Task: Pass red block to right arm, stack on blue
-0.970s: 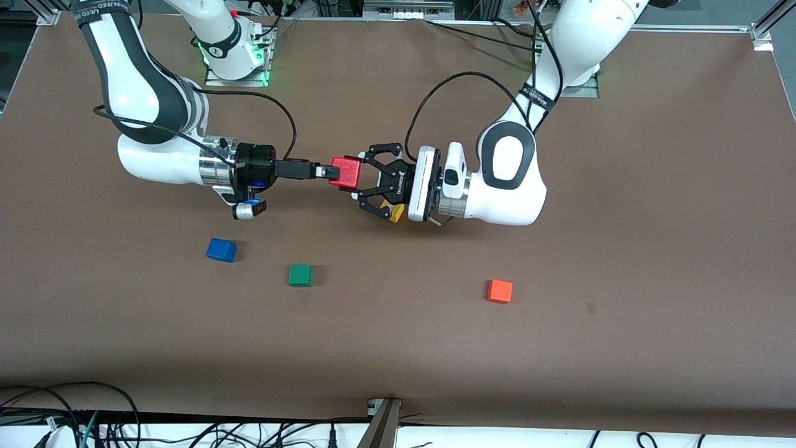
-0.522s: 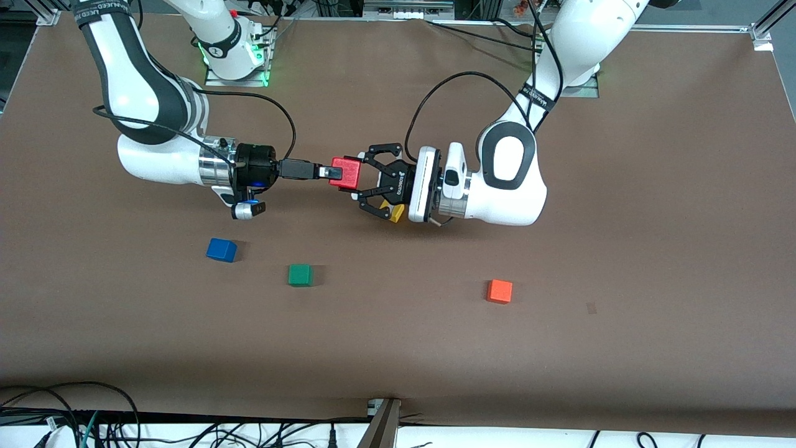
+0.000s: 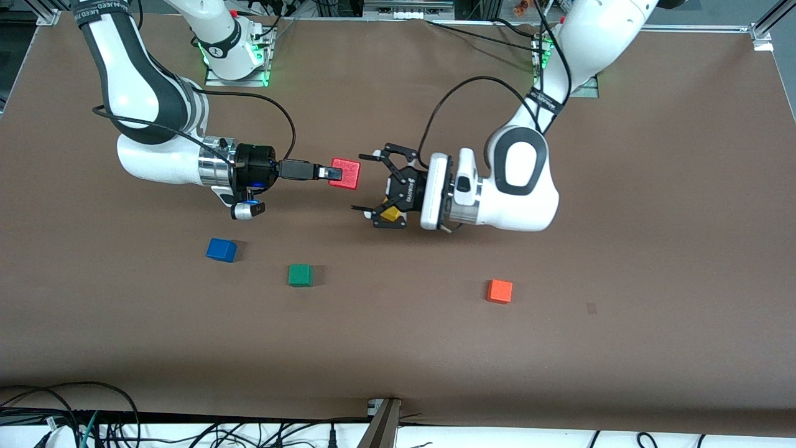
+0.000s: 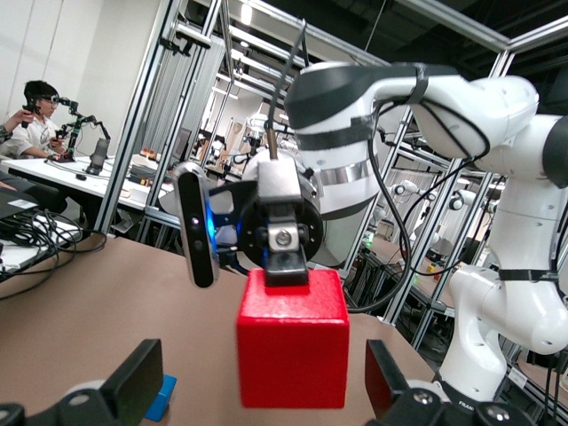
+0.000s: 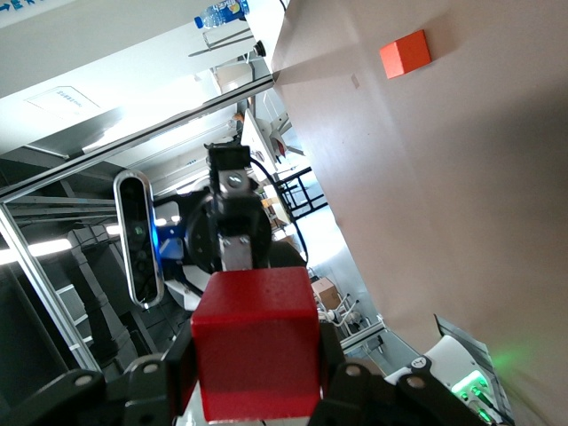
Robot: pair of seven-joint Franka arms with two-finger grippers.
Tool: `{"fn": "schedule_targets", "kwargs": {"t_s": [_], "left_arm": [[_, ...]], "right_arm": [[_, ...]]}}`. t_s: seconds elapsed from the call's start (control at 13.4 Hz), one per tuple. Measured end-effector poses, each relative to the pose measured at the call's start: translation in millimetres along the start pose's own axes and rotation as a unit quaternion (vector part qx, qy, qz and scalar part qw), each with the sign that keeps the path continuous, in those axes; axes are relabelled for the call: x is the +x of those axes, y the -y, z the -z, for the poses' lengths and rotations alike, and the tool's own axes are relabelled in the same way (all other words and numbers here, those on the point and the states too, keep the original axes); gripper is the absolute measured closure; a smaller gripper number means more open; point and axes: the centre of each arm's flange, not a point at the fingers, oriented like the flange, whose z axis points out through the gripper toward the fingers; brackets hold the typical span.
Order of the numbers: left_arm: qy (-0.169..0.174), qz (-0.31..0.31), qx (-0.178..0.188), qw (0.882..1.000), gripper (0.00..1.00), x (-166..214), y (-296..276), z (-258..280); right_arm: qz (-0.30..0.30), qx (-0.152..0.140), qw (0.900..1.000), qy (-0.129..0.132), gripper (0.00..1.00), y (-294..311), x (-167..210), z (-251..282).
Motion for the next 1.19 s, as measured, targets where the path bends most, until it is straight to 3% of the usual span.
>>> {"fn": "schedule_targets", "kwargs": {"t_s": [0.15,0.3,0.45,0.52,0.82,0.97,1.19], "left_arm": [[0.035,-0.01,-0.005,0.999,0.0,-1.0,12.7,45.9],[0.079,-0.016,-0.013,0.997,0.0,1.5,22.6,105.8],[0.14,-0.037,-0.016,0.989,0.0,10.4,26.6,169.4],[0.178,-0.051,-0.019,0.982,0.0,19.1,25.1,200.9],[0.281,-0.056,-0.031,0.958,0.0,31.9,10.9,296.8],[0.338,-0.061,-0.029,0.939,0.0,36.8,3.9,312.0],[0.428,-0.041,0.022,0.903,0.0,91.6,-35.4,328.1]], "right_arm": [[0.022,-0.046,0.999,-0.003,0.44,-5.0,1.4,2.5],[0.056,-0.116,0.992,0.0,0.44,-12.2,2.6,5.9],[0.092,-0.193,0.977,0.003,0.44,-21.8,5.2,11.8],[0.112,-0.237,0.965,0.006,0.44,-27.0,7.3,16.9],[0.174,-0.398,0.901,0.006,0.44,-44.3,23.6,56.0],[0.208,-0.475,0.855,0.012,0.44,-45.6,30.3,73.4],[0.219,-0.557,0.801,0.002,0.44,-44.9,39.3,84.6]]}}
